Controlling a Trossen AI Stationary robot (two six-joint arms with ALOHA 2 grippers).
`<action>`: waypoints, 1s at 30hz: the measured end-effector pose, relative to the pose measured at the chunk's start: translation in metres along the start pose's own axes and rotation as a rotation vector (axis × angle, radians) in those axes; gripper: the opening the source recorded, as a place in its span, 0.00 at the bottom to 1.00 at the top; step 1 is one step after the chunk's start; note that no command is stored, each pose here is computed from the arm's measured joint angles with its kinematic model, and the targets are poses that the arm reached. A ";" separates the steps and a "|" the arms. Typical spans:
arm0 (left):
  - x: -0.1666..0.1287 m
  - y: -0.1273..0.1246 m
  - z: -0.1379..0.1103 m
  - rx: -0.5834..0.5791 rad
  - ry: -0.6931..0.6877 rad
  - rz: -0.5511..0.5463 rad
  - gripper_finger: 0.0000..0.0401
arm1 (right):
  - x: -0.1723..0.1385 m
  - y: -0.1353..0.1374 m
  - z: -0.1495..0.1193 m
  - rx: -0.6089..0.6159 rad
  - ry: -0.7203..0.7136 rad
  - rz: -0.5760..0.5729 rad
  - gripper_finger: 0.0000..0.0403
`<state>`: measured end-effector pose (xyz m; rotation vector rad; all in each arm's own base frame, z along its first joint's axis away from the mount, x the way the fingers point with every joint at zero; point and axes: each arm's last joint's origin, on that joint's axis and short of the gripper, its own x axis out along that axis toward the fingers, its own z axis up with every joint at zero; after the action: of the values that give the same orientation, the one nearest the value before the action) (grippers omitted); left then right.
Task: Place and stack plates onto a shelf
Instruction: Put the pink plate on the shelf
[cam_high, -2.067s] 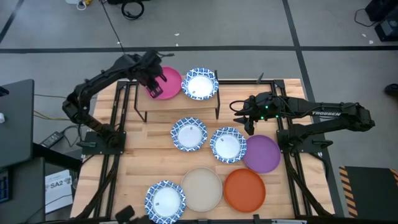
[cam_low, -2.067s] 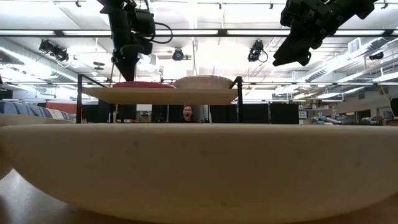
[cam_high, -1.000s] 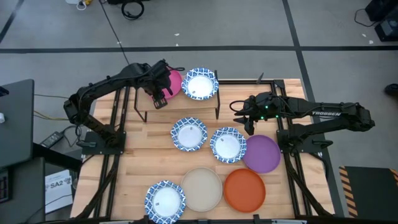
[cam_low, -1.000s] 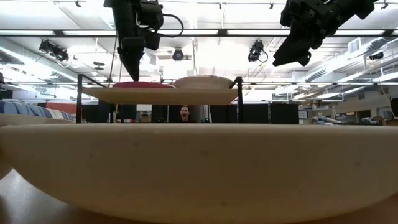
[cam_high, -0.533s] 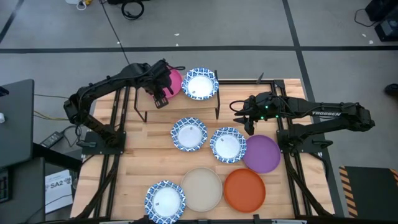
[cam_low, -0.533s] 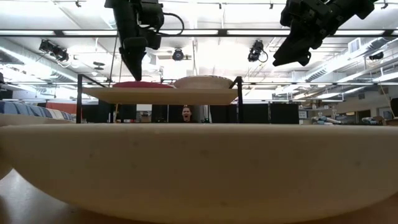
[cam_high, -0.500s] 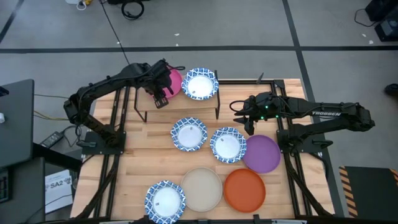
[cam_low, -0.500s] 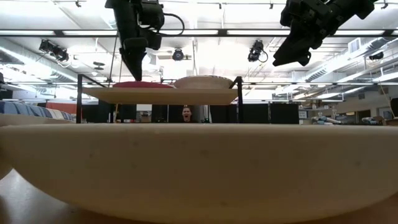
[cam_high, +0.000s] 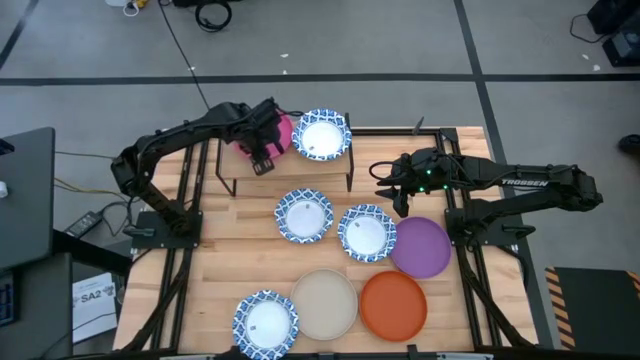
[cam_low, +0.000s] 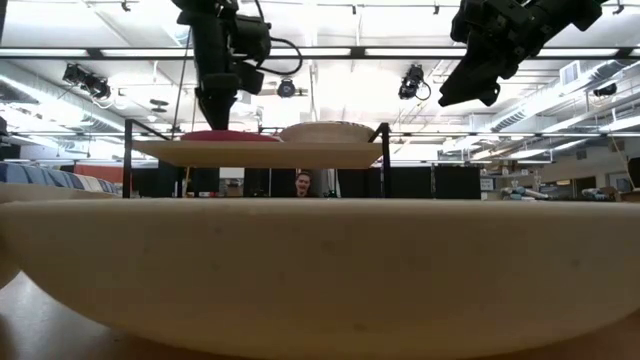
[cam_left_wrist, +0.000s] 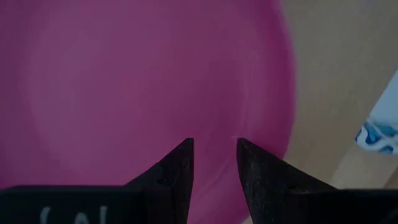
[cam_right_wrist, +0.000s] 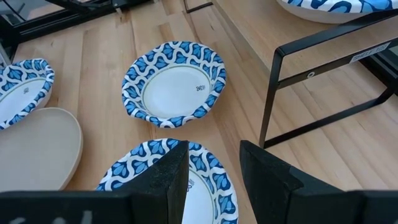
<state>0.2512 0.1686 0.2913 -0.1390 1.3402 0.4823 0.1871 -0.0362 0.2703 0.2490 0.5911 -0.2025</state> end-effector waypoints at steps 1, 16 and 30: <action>0.000 0.000 -0.001 0.002 0.015 -0.003 0.32 | 0.000 0.000 0.000 0.000 0.000 0.000 0.37; -0.004 -0.016 -0.006 0.062 0.066 -0.014 0.32 | 0.000 0.000 0.000 0.000 0.000 0.001 0.37; -0.051 -0.023 -0.021 0.011 -0.062 0.017 0.29 | 0.000 0.002 -0.001 0.049 0.005 0.014 0.37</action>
<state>0.2347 0.1273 0.3310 -0.1022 1.2841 0.4899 0.1875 -0.0342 0.2701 0.3016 0.5897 -0.2027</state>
